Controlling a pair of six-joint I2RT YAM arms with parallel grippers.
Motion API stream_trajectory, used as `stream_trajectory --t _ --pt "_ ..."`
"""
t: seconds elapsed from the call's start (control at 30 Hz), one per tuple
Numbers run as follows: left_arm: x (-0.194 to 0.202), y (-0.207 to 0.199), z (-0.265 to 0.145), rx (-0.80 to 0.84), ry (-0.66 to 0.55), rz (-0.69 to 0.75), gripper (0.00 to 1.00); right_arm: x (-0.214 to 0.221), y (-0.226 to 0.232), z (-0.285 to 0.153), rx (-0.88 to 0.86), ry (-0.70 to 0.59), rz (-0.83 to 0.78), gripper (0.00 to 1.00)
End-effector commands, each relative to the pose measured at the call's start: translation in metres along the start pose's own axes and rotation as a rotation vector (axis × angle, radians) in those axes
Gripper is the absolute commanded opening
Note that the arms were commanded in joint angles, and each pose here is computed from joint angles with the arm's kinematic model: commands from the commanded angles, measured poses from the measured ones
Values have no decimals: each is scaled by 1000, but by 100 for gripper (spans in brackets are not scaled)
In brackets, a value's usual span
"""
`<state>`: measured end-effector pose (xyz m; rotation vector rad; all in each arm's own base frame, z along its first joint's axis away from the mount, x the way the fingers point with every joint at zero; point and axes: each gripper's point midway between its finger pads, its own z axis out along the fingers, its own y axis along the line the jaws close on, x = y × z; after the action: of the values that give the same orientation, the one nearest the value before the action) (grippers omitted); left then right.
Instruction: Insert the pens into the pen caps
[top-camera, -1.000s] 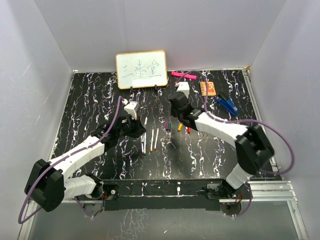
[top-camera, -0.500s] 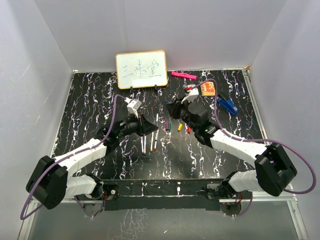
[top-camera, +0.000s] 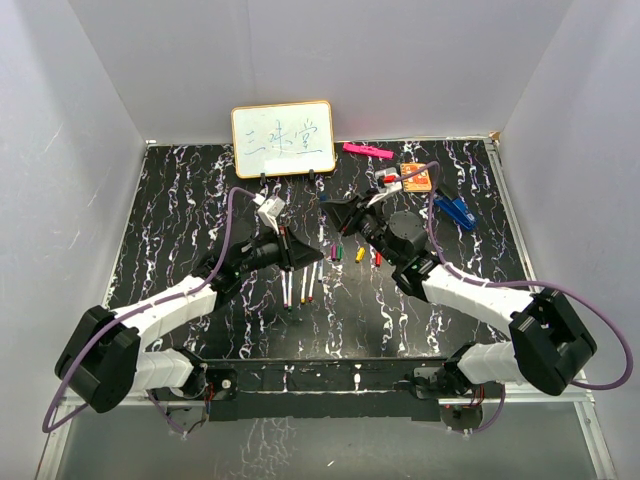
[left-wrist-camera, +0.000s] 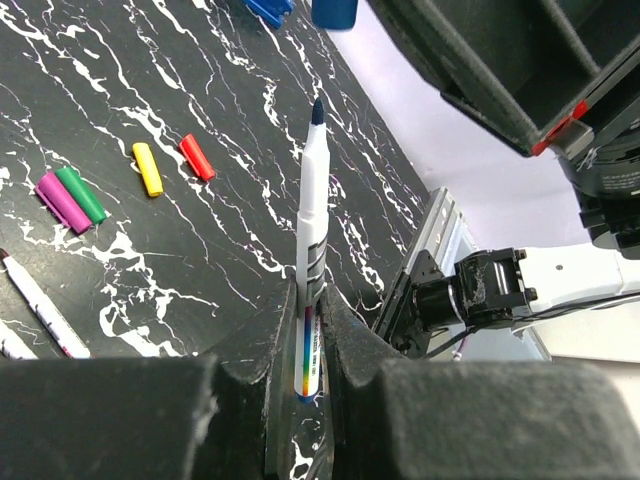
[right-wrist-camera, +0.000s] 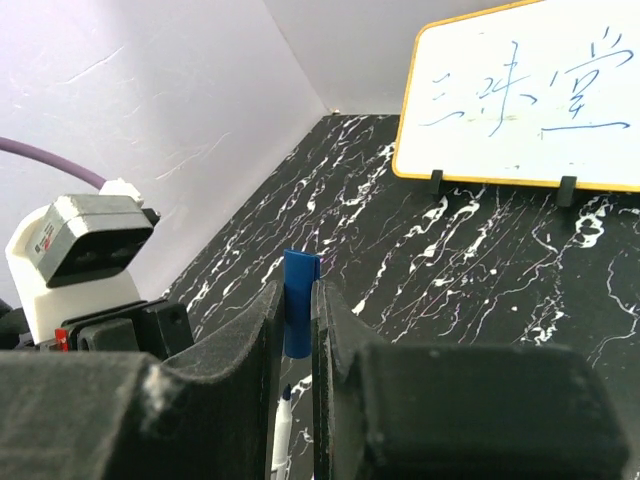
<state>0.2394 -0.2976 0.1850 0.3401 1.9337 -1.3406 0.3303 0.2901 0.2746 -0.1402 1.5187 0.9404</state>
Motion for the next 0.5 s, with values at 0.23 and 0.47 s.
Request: stream_trajectory --t 0.23,0.47 --pt "-18 -17 1 49 -58 30 0 -15 17 -7 -84 -79 52 0" --pt "-16 -15 4 46 -53 23 0 -19 17 -8 -81 -95 59 0"
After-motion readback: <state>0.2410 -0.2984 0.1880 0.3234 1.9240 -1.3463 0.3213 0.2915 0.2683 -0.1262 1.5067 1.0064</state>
